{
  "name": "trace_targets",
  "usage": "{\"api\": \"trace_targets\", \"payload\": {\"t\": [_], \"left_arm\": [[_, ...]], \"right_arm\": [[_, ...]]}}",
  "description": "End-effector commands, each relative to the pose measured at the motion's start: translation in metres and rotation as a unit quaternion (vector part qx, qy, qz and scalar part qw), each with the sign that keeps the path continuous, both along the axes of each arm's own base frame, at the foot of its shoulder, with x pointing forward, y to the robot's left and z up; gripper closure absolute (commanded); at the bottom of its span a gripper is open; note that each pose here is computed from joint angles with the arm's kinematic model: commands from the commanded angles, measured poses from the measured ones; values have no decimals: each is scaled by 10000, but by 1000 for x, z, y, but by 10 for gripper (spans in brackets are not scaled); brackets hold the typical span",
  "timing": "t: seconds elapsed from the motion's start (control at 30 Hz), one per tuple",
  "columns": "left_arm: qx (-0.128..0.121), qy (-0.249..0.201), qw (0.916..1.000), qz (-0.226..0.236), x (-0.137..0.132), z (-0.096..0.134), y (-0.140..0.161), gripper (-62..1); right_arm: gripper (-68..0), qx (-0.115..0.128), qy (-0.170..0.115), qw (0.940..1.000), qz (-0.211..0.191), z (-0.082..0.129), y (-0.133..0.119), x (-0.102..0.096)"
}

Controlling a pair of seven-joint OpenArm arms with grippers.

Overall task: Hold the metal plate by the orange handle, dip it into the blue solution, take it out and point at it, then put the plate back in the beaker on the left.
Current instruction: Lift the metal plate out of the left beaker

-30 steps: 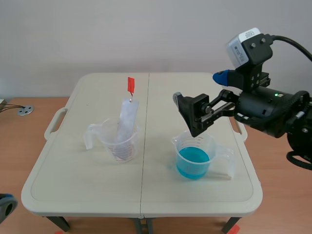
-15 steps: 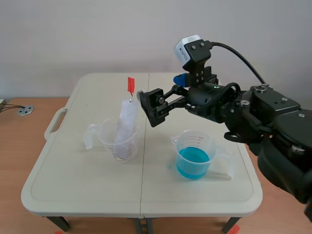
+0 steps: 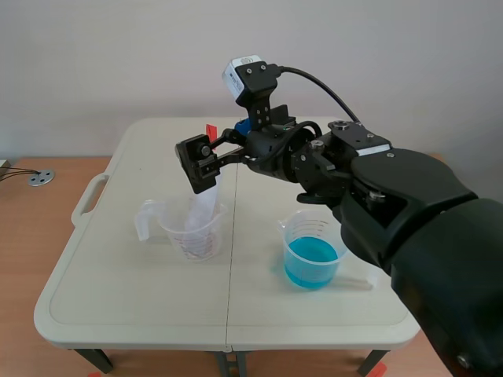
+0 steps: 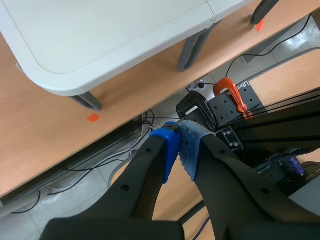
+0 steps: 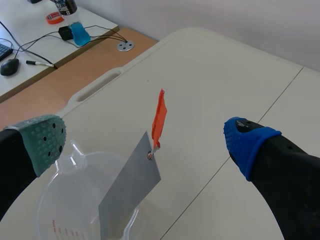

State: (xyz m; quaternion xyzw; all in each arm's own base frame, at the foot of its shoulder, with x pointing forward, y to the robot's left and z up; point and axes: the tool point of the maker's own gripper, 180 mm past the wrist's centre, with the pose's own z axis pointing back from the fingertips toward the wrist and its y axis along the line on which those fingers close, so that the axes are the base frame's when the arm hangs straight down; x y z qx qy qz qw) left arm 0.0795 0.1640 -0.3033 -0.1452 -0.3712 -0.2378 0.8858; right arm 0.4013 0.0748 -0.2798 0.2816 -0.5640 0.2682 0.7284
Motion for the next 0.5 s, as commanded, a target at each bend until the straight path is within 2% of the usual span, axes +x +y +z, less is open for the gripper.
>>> {"api": "trace_targets", "payload": {"t": [0.0,0.23,0.47], "left_arm": [[-87,-49,9999,-2,1,4,-4,-23],[-84,-40,10000,-4,1,4,-4,-23],[-98,-37,9999,-13,1,4,-5,-23]], "right_arm": [[-663,133,-274,9995,12,22,6,9],[-653,191,-165,9997,55,19,18,10],[-463,212,-161,9996,60,20,20,10]]}}
